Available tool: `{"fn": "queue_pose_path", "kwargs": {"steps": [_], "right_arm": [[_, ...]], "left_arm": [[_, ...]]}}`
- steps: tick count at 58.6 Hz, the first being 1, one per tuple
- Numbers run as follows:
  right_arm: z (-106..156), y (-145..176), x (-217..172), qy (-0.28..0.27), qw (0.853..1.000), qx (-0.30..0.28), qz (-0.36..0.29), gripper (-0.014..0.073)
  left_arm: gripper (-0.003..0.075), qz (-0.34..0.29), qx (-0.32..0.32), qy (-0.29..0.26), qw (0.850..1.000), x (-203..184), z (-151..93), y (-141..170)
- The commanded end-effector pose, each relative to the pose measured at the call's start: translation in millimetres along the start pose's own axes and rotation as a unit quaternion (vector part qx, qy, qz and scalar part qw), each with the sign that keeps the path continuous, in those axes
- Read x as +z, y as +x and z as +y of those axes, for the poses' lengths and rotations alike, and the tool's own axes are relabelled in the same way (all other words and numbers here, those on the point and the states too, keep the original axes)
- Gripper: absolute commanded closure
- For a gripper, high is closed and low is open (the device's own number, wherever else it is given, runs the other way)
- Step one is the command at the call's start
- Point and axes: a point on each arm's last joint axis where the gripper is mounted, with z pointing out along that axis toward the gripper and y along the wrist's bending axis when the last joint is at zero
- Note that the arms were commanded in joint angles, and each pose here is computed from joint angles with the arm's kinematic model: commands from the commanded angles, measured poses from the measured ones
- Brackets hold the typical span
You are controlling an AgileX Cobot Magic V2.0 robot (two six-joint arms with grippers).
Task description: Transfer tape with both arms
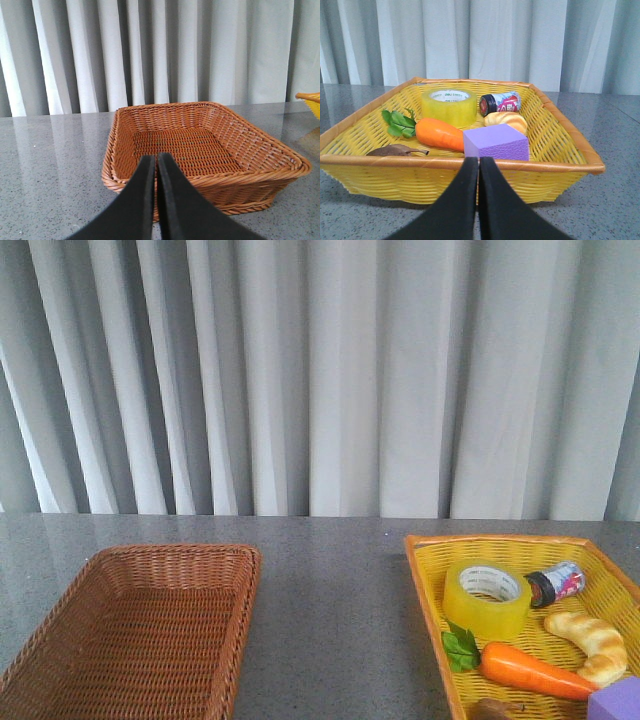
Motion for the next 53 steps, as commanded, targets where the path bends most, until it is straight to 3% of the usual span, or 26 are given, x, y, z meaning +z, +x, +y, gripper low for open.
{"fn": "queue_pose_path", "kwargs": {"steps": [1,18,30,45,53], "right_arm": [[0,-6,-1,0.003,0.999,-0.001,-0.039,0.0599],[-1,-14,-2,0.004,0.998,0.003,-0.070,0.0599],[-2,-70,-11,0.003,0.994,0.016,-0.112,0.0599],[-5,-152,-5,0.011,0.998,-0.017,-0.051,0.0599],[-6,-173,11,0.010,1.000,-0.017,0.000,0.0599]], "left_arm": [[0.0726,-0.050,-0.005,0.001,0.999,-2,0,-11],[0.0726,-0.069,-0.015,0.002,0.998,-3,-1,-20],[0.0726,-0.108,-0.024,0.009,0.994,-12,-4,-70],[0.0726,-0.040,-0.017,0.011,0.999,11,-9,-144],[0.0726,0.018,-0.011,0.010,1.000,38,-11,-168]]}}
